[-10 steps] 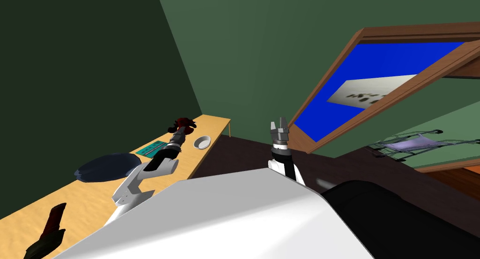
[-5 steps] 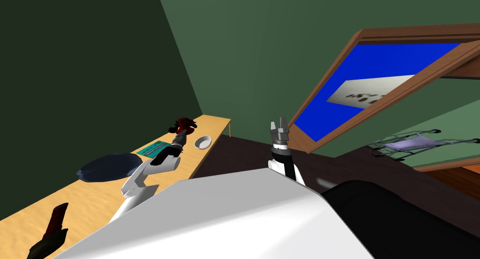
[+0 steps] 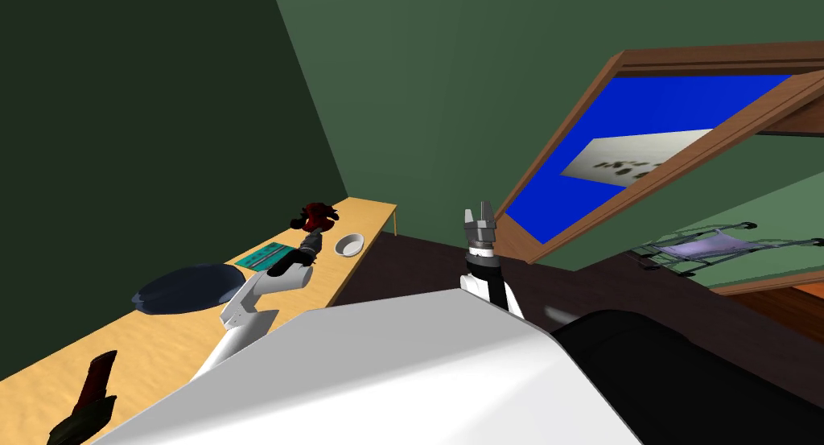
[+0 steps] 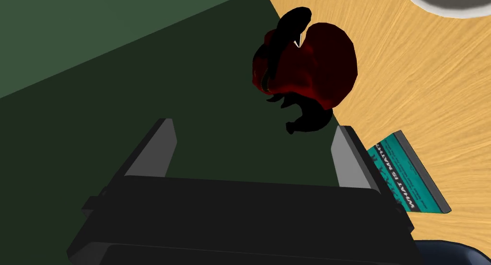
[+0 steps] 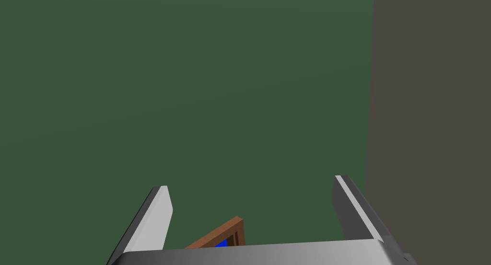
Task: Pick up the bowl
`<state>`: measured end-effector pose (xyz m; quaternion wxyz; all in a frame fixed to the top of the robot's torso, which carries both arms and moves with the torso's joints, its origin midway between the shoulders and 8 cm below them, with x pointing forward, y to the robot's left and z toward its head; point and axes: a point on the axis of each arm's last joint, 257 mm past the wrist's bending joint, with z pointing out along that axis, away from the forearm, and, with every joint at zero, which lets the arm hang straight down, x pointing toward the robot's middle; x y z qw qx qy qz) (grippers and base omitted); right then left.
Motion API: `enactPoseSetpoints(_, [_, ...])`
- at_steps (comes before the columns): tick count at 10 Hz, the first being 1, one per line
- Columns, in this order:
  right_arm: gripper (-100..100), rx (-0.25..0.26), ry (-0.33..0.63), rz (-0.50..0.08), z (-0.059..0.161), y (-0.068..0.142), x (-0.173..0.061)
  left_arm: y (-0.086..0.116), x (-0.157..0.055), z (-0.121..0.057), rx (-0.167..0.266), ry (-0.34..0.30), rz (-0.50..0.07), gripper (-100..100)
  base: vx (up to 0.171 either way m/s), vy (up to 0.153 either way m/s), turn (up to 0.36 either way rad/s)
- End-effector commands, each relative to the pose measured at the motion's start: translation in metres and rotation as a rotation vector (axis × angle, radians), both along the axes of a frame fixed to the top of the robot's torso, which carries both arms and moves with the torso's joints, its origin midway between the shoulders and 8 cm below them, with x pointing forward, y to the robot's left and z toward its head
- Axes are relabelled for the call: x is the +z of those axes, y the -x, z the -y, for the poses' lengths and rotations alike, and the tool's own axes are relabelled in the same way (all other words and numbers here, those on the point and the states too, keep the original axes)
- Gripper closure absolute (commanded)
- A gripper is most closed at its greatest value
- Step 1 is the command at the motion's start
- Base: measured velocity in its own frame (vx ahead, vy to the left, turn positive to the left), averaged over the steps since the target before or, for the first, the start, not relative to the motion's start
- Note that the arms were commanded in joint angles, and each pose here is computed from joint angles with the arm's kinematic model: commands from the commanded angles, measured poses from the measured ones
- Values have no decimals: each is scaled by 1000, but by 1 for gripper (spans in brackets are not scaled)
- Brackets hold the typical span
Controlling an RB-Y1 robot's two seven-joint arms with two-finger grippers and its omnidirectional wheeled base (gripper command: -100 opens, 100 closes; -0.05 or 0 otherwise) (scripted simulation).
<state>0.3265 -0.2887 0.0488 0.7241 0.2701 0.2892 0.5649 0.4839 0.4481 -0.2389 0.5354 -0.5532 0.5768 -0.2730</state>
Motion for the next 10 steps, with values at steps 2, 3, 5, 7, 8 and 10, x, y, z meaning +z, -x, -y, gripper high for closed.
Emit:
enactPoseSetpoints(2, [0, 0, 0, 0, 0, 0, 0, 2, -26, -3, 28, 39, -80, -100, 20, 22, 4])
enactPoseSetpoints(3, [0, 0, 0, 0, 0, 0, 0, 1, -40, -2, 39, 68, -116, -100, 24, 20, 3])
enactPoseSetpoints(5, [0, 0, 0, 0, 0, 0, 0, 4, -61, -1, 58, 103, -183, -100, 26, 20, 4])
enactPoseSetpoints(7, [0, 0, 0, 0, 0, 0, 0, 7, -80, 2, 74, 138, -243, -100, 33, 20, 8])
enactPoseSetpoints(8, [0, 0, 0, 0, 0, 0, 0, 11, -86, 1, 82, 142, -268, -100, 30, 20, 2])
enactPoseSetpoints(10, [0, 0, 0, 0, 0, 0, 0, 15, -104, 6, 96, 177, -329, -100, 29, 20, 9])
